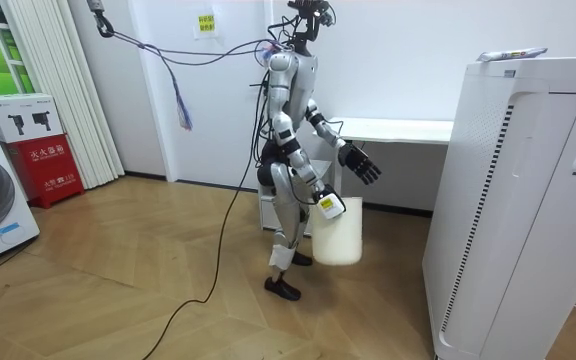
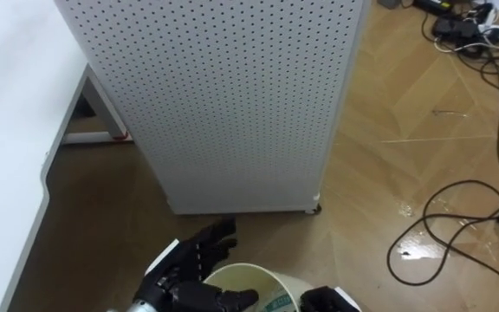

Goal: Pick garbage

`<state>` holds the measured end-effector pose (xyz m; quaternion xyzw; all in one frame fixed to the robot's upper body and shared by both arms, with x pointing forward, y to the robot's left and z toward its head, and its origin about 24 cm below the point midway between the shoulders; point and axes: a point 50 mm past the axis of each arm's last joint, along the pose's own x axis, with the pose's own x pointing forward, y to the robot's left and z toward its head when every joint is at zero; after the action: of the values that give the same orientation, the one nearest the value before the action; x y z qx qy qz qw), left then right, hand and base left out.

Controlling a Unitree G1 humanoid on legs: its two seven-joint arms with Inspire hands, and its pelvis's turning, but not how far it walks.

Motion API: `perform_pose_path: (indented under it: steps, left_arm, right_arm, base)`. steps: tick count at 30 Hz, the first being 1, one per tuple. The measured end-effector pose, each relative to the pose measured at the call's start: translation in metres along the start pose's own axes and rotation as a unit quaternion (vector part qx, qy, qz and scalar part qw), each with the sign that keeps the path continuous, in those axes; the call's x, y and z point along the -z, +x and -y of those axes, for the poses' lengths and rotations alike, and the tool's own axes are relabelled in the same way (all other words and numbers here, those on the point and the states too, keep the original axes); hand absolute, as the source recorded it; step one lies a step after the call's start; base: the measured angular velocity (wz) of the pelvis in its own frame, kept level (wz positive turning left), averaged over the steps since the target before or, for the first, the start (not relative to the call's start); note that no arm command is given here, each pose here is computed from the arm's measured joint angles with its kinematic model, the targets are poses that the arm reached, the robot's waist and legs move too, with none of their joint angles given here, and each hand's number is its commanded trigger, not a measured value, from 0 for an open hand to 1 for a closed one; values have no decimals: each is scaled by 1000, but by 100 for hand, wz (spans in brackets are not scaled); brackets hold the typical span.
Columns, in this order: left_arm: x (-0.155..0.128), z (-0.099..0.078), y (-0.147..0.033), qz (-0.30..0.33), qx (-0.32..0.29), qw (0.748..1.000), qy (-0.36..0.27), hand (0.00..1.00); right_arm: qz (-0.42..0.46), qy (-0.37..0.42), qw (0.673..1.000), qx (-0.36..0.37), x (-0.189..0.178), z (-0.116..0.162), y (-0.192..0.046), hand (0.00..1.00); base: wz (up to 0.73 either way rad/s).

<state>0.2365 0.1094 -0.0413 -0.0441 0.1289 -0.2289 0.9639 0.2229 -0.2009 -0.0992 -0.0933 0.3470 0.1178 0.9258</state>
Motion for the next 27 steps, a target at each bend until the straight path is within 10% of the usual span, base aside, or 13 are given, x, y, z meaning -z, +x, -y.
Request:
perform_pose_path:
  steps: [27]
  left_arm:
    - [-58, -6, -27, 143, -29, 988, 57, 0]
  right_arm:
    - [26, 35, 999, 13, 18, 3, -24, 100]
  base:
    - [-1]
